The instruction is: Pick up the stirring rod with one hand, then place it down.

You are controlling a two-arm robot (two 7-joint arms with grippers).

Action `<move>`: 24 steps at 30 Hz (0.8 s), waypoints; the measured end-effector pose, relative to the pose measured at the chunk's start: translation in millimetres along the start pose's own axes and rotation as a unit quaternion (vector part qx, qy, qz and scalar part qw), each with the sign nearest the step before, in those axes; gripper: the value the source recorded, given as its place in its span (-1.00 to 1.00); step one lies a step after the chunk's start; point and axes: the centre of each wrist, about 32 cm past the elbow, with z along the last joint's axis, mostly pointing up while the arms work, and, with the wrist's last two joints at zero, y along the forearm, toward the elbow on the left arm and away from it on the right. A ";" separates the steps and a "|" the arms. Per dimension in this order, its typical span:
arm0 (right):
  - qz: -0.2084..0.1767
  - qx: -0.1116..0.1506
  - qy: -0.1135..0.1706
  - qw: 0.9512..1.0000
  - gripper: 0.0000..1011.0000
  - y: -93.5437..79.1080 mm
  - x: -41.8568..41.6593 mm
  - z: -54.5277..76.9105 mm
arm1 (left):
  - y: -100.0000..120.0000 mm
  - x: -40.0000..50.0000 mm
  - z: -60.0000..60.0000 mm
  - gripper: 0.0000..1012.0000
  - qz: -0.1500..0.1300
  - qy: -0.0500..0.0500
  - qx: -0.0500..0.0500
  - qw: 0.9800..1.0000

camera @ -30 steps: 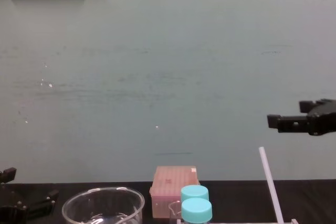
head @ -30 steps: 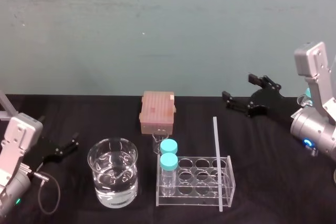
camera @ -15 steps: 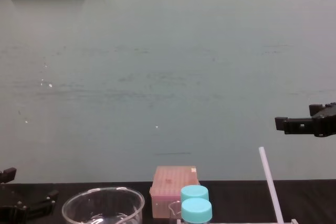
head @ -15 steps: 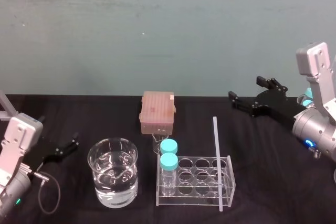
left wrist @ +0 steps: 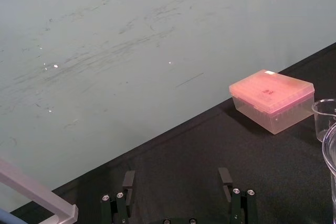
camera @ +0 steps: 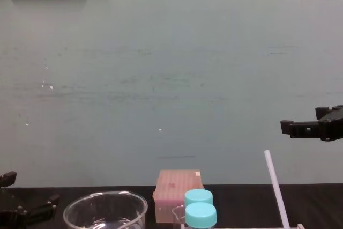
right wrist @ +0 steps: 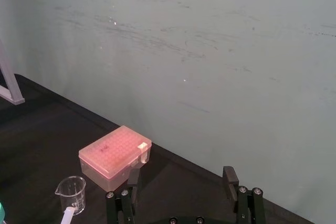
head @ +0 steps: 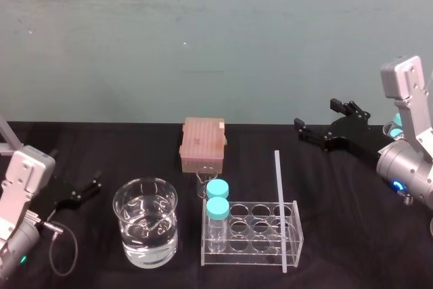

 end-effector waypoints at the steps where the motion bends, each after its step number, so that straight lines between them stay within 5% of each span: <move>1: 0.000 0.000 0.000 1.000 0.98 0.0 0.0 0.0 | 0.0 0.0 0.0 0.99 0.000 0.000 0.000 1.000; 24: -0.001 0.000 -0.002 1.000 0.98 0.0 -0.2 -0.3 | 0.0 0.0 0.0 0.99 0.000 0.000 0.000 1.000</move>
